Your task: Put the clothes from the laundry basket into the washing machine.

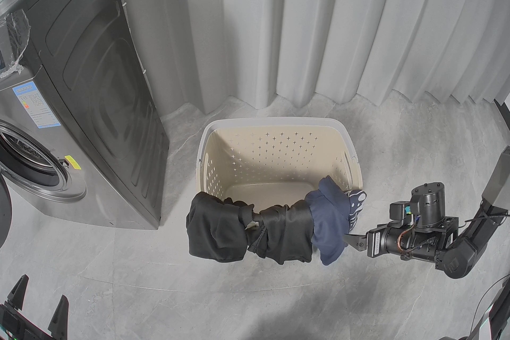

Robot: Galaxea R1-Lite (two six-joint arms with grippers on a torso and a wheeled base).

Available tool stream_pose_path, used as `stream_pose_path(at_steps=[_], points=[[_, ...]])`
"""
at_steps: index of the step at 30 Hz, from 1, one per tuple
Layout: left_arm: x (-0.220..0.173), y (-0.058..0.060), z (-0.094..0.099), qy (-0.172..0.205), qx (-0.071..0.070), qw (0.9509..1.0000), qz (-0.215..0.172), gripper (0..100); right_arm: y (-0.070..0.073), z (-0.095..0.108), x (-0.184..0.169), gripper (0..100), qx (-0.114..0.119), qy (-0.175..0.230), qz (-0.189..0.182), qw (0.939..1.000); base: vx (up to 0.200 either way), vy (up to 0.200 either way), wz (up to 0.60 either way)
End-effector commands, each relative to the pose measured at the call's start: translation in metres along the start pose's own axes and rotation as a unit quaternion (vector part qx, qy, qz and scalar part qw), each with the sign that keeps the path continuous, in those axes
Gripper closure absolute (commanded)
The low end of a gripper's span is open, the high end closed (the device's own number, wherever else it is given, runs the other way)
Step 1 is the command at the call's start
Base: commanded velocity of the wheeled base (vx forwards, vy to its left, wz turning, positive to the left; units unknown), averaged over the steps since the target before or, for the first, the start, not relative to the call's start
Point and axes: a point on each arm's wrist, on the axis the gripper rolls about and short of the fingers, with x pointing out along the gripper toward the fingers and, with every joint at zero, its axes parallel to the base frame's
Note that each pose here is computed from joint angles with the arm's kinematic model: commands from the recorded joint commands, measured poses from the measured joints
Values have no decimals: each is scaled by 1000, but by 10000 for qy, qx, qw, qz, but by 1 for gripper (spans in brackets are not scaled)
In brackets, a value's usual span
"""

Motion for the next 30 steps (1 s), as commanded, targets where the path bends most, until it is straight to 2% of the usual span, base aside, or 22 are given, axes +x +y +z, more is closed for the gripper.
stream_pose_path(at_steps=[1, 9, 24, 30], points=[[0, 0, -5, 27, -3, 10000, 1, 0, 3, -7, 14, 0, -30, 147, 44, 9999, 0, 0, 0], [0, 0, -5, 27, -3, 10000, 1, 0, 5, -5, 28, 0, -49, 79, 96, 9999, 0, 0, 0], [0, 0, -5, 27, -3, 10000, 1, 0, 0, -7, 58, 0, -8, 20, 34, 10000, 0, 0, 0], [0, 0, -5, 27, -3, 10000, 1, 0, 0, 0, 64, 0, 5, -126, 48, 9999, 0, 0, 0]])
